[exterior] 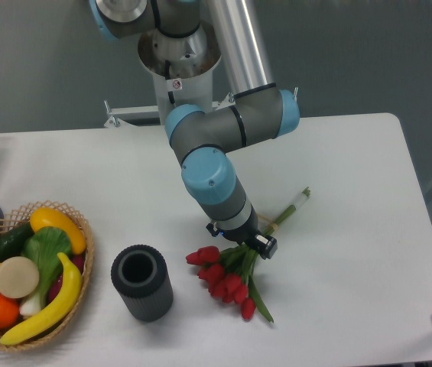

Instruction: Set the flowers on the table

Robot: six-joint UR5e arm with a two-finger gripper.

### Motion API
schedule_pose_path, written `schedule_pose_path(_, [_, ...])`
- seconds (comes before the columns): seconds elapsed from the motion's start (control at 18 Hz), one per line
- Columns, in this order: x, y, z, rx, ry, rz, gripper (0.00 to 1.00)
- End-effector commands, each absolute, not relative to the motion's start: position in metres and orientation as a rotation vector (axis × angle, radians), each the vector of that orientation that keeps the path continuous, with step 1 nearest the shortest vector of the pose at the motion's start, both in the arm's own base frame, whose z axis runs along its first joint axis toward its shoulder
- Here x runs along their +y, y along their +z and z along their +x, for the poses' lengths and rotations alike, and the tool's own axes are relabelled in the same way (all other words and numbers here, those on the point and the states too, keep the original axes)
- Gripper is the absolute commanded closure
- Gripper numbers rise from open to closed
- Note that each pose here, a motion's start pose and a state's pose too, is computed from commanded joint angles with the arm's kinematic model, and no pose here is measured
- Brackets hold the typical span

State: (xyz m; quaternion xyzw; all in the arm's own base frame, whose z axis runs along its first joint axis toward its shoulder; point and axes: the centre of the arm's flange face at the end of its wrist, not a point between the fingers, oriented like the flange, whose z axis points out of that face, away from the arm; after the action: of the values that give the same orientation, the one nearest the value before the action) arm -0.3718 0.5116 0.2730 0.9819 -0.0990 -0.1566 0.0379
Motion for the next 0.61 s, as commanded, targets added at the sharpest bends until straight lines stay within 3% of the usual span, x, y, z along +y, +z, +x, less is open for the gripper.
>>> schedule_pose_path(0.17, [0.509,0.306,-0.37,-0.289,-0.428,3.185,0.0])
schedule_pose_path(0.44, [0.479,0.38,-0.371,-0.235,-0.531,3.272,0.0])
schedule_pose_path(0.61, [0.445,0.419,-0.377,-0.217,-0.451,3.279,0.0])
